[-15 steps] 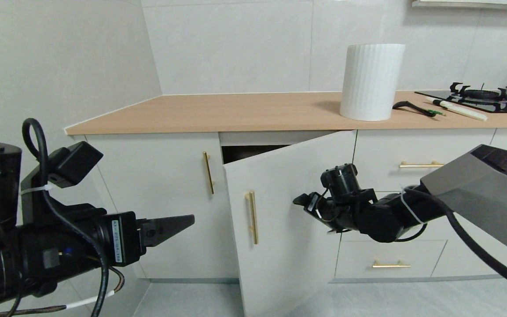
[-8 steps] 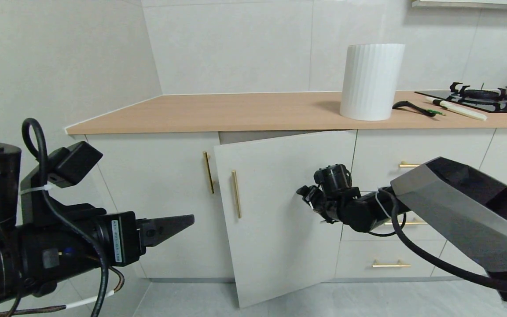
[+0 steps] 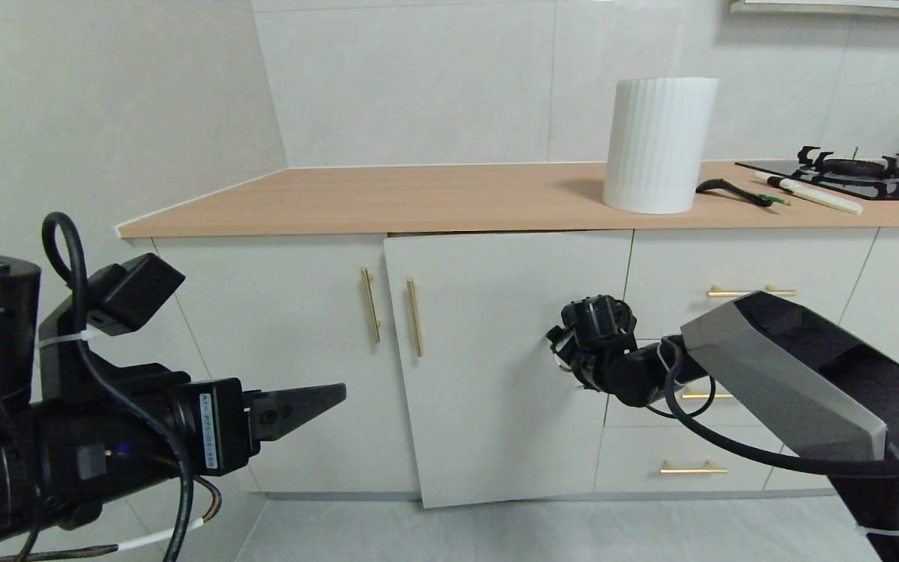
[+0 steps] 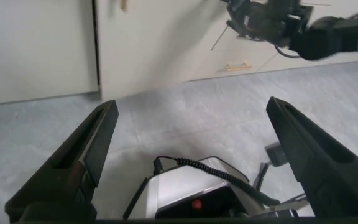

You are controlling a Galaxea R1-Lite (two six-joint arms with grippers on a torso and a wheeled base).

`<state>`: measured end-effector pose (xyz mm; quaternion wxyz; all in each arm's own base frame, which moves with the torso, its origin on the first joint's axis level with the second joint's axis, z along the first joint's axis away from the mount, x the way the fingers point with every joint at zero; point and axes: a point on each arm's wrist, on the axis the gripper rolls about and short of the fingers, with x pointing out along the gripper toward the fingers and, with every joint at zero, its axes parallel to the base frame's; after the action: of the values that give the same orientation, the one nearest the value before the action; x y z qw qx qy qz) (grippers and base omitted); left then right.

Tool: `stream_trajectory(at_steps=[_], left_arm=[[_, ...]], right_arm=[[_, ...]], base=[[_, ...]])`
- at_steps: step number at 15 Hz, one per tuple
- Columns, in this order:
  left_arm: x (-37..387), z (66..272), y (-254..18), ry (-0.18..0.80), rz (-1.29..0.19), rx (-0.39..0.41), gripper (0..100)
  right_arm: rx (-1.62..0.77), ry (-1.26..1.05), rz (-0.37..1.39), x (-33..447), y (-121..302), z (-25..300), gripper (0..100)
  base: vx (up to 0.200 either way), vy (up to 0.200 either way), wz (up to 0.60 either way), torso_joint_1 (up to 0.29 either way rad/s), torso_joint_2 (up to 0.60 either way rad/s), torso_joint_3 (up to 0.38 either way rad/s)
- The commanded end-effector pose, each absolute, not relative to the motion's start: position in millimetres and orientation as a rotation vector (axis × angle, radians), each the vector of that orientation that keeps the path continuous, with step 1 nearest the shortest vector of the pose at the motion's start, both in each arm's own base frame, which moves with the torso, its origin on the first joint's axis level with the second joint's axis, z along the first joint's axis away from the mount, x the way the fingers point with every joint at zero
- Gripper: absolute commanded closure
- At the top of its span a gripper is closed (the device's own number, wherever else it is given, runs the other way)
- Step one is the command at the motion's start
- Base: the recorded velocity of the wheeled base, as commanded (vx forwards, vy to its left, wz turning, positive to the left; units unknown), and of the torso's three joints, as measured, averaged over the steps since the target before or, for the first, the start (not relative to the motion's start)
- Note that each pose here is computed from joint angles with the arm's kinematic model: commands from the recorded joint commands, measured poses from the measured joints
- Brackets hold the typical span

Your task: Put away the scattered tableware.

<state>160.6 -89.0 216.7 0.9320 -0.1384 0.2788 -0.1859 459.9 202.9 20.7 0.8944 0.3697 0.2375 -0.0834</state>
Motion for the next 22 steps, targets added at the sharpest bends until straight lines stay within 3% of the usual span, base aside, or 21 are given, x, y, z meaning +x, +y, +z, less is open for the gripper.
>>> stream_trajectory(at_steps=[1,10,14,18,22], left_arm=[[161,216,-89,0.575,-0.378,-0.282,0],[162,214,-90,0.582,-0.38,-0.28,0],[161,215,-90,0.58,-0.38,-0.281,0],[155,223,-86,0.532,-0.388,-0.296,0],[130,244,-66,0.385,-0.37,-0.328,0]], right_arm=[[0.762,0.489,-0.187,464,202,12,0],[0.735,0.426,-0.246,475,199,7,0],[0.74,0.428,-0.23,463,197,29,0],[0.779,0.453,-0.005,390,202,105,0],[0.643,0.319,0.151,296,170,184,0]], base=[[0.0,0.0,0.0,0.0,0.0,0.0],[0.0,0.0,0.0,0.0,0.0,0.0],[0.0,0.0,0.0,0.0,0.0,0.0],[0.0,0.0,0.0,0.0,0.0,0.0],[0.0,0.0,0.0,0.0,0.0,0.0]])
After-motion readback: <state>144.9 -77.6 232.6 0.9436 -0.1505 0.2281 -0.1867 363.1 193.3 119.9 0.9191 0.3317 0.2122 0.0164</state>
